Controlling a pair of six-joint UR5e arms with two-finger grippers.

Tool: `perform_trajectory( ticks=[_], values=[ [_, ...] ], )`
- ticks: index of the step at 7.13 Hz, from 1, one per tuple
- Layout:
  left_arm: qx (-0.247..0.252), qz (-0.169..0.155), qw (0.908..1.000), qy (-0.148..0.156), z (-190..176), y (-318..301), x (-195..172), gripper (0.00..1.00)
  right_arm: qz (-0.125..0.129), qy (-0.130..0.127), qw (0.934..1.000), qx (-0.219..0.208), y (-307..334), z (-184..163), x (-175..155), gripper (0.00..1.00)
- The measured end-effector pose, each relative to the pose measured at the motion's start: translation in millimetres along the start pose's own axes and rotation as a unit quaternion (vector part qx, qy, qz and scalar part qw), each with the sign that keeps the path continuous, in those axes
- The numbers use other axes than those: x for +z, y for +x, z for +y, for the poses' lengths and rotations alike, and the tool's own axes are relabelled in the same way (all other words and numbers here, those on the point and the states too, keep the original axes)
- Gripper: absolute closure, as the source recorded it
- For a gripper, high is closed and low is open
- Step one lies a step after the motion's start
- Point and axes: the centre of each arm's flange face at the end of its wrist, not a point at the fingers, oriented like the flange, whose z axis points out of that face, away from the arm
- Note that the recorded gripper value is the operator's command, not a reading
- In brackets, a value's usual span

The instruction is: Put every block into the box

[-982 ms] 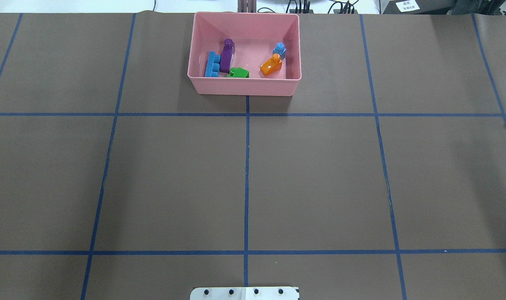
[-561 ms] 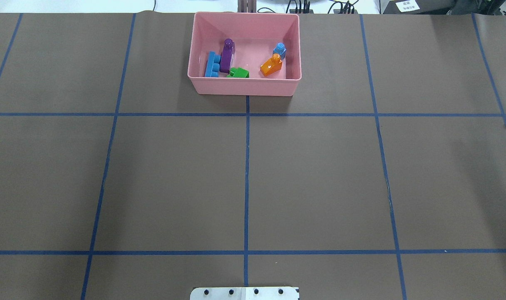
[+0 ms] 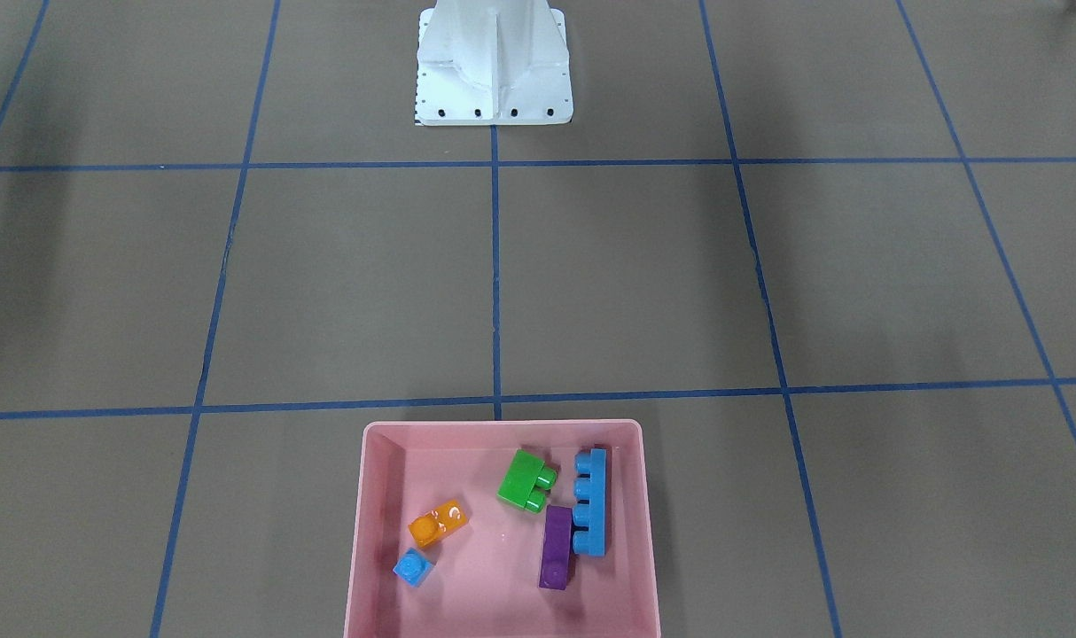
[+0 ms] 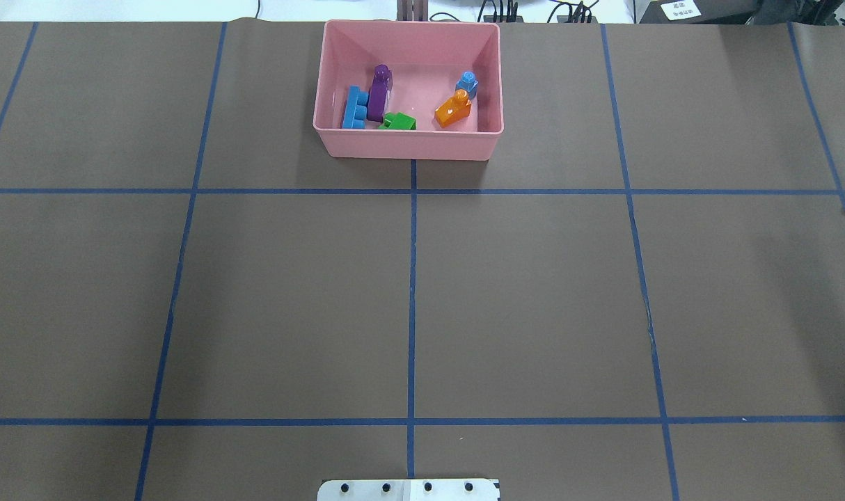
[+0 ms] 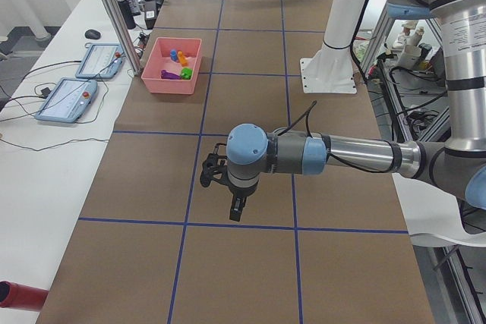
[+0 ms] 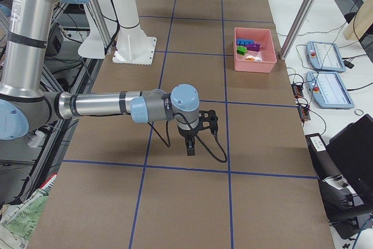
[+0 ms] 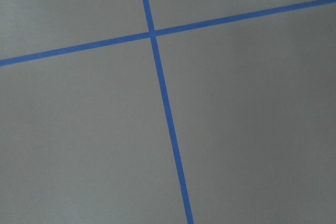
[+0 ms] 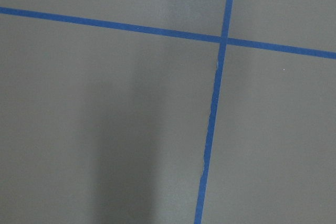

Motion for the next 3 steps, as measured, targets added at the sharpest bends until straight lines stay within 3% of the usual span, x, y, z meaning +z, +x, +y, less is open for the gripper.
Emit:
perform_trajectory(
  ticks=[3],
  values=[
    [0.001,0.0,1.0,0.0,-0.3,0.1,-0.1,0.0,0.001,-0.001,1.0,0.003,0.9,-0.7,1.1,0.0]
  ],
)
